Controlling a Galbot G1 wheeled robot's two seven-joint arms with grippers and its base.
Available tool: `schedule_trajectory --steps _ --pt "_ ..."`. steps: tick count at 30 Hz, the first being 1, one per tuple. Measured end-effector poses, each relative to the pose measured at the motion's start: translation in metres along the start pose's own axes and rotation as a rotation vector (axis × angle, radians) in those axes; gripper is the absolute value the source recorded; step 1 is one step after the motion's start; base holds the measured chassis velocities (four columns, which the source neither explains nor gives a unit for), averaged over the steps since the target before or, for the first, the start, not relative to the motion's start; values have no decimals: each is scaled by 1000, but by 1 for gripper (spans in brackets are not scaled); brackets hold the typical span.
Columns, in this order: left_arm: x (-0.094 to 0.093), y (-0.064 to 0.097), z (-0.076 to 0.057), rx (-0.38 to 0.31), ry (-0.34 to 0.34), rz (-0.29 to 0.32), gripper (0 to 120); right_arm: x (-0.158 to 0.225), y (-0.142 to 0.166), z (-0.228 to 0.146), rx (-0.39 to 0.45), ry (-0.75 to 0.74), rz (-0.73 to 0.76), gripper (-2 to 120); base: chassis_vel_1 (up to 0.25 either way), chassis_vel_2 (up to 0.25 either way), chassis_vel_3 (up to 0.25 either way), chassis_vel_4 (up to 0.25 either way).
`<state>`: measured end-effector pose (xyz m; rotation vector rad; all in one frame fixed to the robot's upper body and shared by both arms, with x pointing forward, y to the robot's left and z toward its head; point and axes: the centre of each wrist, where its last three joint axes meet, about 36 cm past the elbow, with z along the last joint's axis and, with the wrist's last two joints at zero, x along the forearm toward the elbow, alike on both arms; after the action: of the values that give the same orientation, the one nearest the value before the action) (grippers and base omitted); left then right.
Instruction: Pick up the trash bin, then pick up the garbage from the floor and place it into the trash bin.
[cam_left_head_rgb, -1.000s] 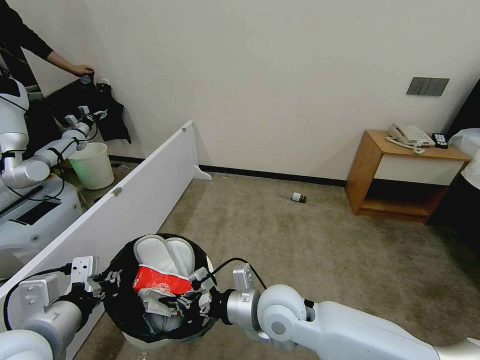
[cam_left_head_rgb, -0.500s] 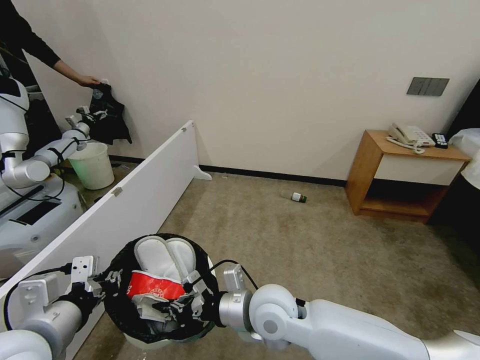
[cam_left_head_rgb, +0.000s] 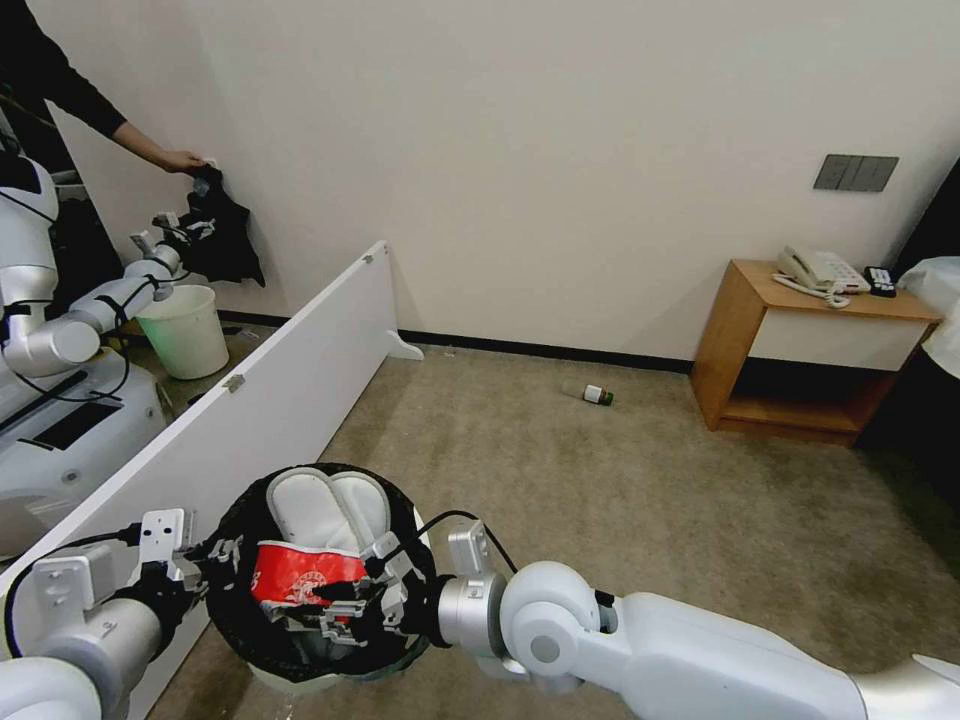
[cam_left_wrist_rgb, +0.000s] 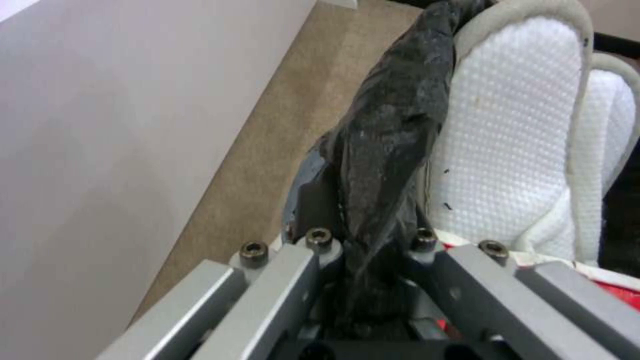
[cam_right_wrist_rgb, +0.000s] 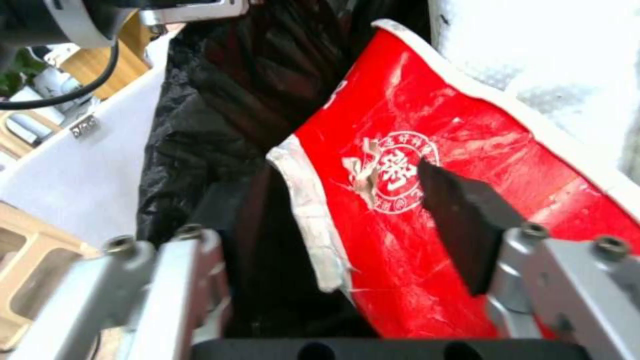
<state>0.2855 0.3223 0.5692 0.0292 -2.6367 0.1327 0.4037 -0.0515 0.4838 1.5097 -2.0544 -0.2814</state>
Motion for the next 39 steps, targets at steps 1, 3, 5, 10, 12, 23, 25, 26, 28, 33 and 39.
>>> schedule_trajectory --steps 1,3,5,10,12,23,25,26,28,33,39 --pt "0 0 0 0 0 -1 4 2 1 -1 3 -3 -1 69 0 0 0 0" --pt "0 0 0 1 1 -1 4 3 1 -2 5 -5 -3 74 0 0 0 0" --pt "-1 1 0 0 1 -2 4 7 1 -4 14 -11 -5 85 0 0 0 0" --pt "-1 1 0 -1 2 -4 4 14 4 -7 26 -27 -17 98 0 0 0 0" --pt "-1 1 0 0 3 -5 4 17 6 -8 31 -37 -25 99 0 0 0 0" --pt "-4 3 5 6 14 -23 4 36 12 -2 52 -189 -44 100 0 0 0 0" --pt "-4 3 6 5 16 -26 4 40 12 -2 63 -228 -38 100 0 0 0 0" --pt "-4 3 5 5 15 -27 4 44 13 -4 67 -252 -34 100 0 0 0 0" --pt "-5 4 5 6 15 -28 4 48 13 -7 71 -284 -27 100 0 0 0 0" --pt "-5 4 6 13 14 -30 4 66 9 -20 96 -411 44 100 0 0 0 0" --pt "-8 7 8 16 18 -37 4 90 -6 -38 136 -547 141 100 0 0 0 0"
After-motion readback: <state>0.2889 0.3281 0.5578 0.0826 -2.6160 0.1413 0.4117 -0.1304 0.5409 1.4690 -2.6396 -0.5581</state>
